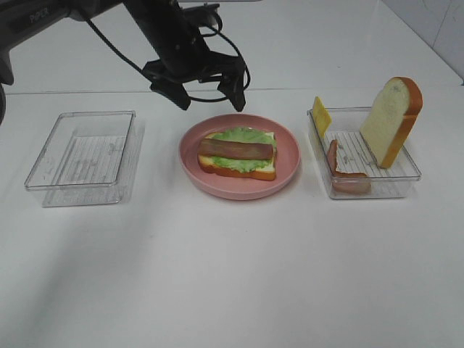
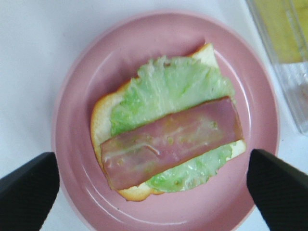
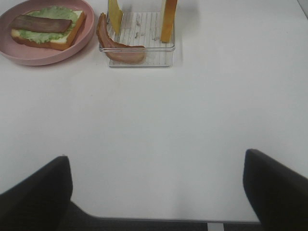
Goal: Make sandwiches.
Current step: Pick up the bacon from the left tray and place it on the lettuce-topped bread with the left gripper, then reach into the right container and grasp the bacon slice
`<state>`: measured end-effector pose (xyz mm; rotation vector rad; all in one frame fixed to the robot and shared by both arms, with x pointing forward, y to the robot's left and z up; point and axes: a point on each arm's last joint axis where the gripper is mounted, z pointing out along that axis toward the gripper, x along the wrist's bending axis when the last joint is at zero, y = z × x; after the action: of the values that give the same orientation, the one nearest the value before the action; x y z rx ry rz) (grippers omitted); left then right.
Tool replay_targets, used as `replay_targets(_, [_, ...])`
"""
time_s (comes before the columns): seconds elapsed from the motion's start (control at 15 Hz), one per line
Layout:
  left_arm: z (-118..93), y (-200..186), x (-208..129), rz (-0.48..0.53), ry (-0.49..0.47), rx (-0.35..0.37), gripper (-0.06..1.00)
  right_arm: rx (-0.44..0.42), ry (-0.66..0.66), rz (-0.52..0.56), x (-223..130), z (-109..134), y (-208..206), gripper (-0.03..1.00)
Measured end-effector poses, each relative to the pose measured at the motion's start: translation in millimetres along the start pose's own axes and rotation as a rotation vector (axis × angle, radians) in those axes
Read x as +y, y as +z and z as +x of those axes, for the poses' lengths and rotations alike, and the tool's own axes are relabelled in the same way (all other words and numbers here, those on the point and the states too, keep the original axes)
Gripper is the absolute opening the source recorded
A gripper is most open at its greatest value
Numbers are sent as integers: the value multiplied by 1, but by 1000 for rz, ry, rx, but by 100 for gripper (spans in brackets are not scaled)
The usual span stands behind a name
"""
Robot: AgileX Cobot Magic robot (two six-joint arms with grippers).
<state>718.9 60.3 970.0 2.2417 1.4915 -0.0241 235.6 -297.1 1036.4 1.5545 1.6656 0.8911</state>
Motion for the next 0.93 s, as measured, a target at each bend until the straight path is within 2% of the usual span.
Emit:
replay_targets(0.13, [-5,-24,14,-93,30,12,99,0,0,0,0,0,0,94])
replay_targets(0.2, [-6,-27,16,-106,34,14,99,0,0,0,0,0,0,94])
replay_targets(0.33, [0,-47,21,-152,40,73,99,0,0,0,0,0,0,94])
replay_targets(0.4, [14,-57,22,-166,23,145,99,0,0,0,0,0,0,94])
replay_targets(0.47, [24,-63,22,-170,8,184,99,0,0,0,0,0,0,94])
replay_targets(0.53, [67,-92,17,-174,-64,292,99,0,0,0,0,0,0,94])
replay_targets(0.6, [81,-99,14,-167,-87,313,99,0,0,0,0,0,0,94])
replay_targets(0.8, [148,-159,-15,-171,-241,391,99,0,0,0,0,0,0,94])
replay_targets(0.93, [155,-176,-29,-156,-274,403,99,0,0,0,0,0,0,94])
